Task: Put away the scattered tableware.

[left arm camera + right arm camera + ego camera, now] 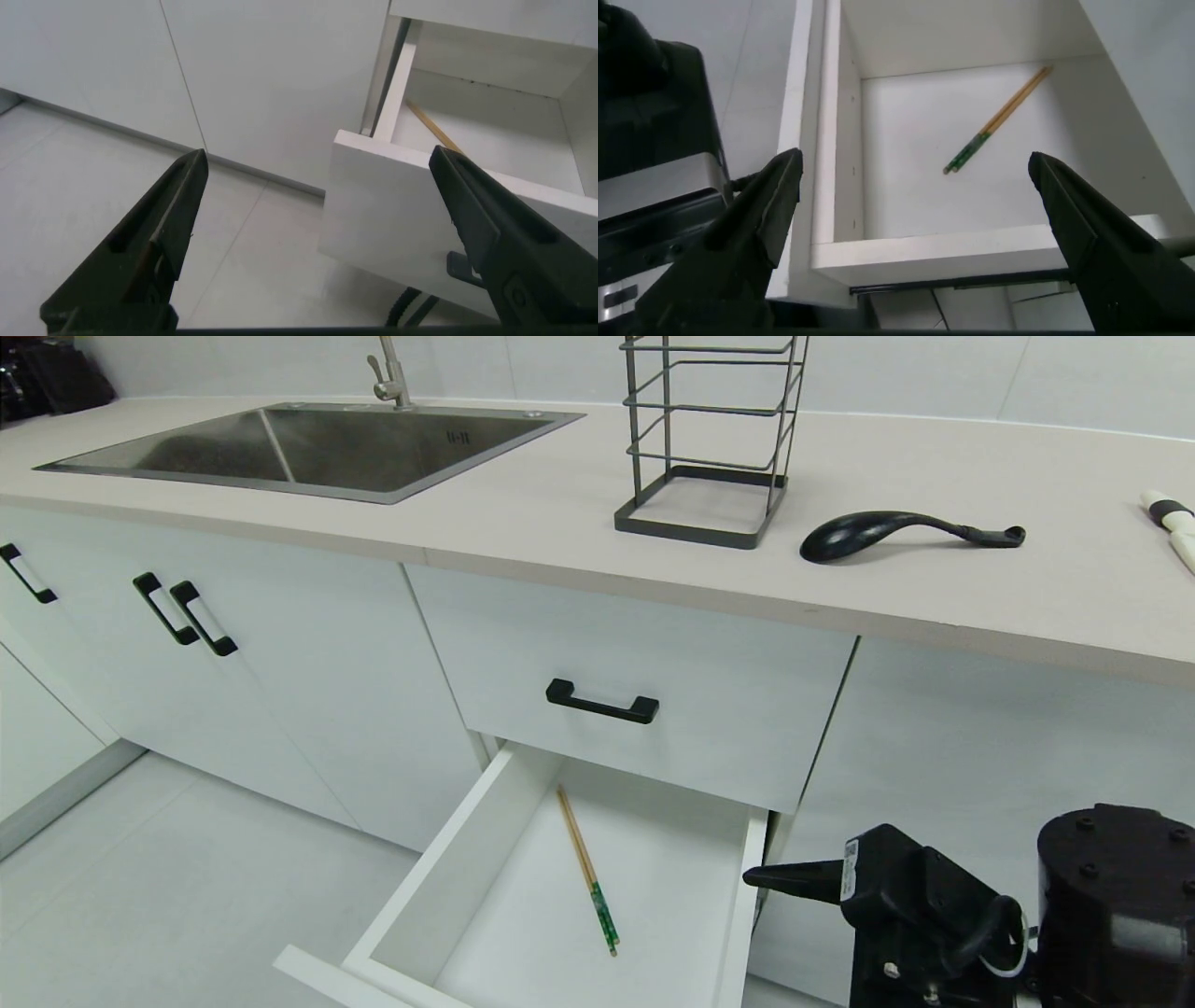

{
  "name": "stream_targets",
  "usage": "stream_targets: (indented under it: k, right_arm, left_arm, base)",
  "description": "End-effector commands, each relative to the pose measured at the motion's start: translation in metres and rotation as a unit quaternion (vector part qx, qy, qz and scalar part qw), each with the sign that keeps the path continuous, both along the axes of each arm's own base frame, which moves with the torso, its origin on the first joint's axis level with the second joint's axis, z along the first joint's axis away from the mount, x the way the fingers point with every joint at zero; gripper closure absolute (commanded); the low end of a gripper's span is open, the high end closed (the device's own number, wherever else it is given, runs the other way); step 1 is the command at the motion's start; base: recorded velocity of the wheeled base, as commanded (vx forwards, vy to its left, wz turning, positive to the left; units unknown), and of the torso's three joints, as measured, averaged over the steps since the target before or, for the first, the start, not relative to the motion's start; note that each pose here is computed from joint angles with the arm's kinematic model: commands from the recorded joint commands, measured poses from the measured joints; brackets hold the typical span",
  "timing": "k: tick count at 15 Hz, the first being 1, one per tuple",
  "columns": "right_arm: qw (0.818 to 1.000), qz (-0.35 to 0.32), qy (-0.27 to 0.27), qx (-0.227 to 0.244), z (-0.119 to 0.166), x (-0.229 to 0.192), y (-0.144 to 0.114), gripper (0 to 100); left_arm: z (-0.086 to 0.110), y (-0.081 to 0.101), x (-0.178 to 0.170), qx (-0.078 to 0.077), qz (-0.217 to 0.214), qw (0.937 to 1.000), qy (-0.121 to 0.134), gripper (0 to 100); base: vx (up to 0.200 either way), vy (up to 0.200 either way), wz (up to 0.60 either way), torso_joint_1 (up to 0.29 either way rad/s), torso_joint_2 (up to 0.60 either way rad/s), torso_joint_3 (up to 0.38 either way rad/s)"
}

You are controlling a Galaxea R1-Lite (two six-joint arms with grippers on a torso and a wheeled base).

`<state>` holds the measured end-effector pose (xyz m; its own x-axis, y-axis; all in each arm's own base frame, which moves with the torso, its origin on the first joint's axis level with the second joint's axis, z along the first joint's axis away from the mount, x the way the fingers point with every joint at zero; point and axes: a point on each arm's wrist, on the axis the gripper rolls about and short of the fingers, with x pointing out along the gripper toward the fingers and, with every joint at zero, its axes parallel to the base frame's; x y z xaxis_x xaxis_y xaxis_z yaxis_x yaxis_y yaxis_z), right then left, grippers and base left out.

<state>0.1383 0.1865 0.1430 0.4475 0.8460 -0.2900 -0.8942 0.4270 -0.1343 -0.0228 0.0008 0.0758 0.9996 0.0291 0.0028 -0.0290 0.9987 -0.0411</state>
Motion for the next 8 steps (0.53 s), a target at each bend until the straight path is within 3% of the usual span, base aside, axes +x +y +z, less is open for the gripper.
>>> stream_targets:
  k: [1,8]
  right_arm:
    - [1.0,0.006,0.0,-0.005,-0.002,-0.001,0.009,0]
    - [1.0,0.014,0.002,-0.002,-0.001,0.007,0.028,0]
  left_arm:
    - [0.0,0.0,0.0,0.0,0.0,1.0,0.0,0]
    - [0.0,0.0,0.0,0.0,0.001,1.0,0.0,0]
  base:
    - [0.0,0.0,0.0,0.0,0.0,0.0]
    - [0.0,0.0,0.0,0.0,0.0,0.0]
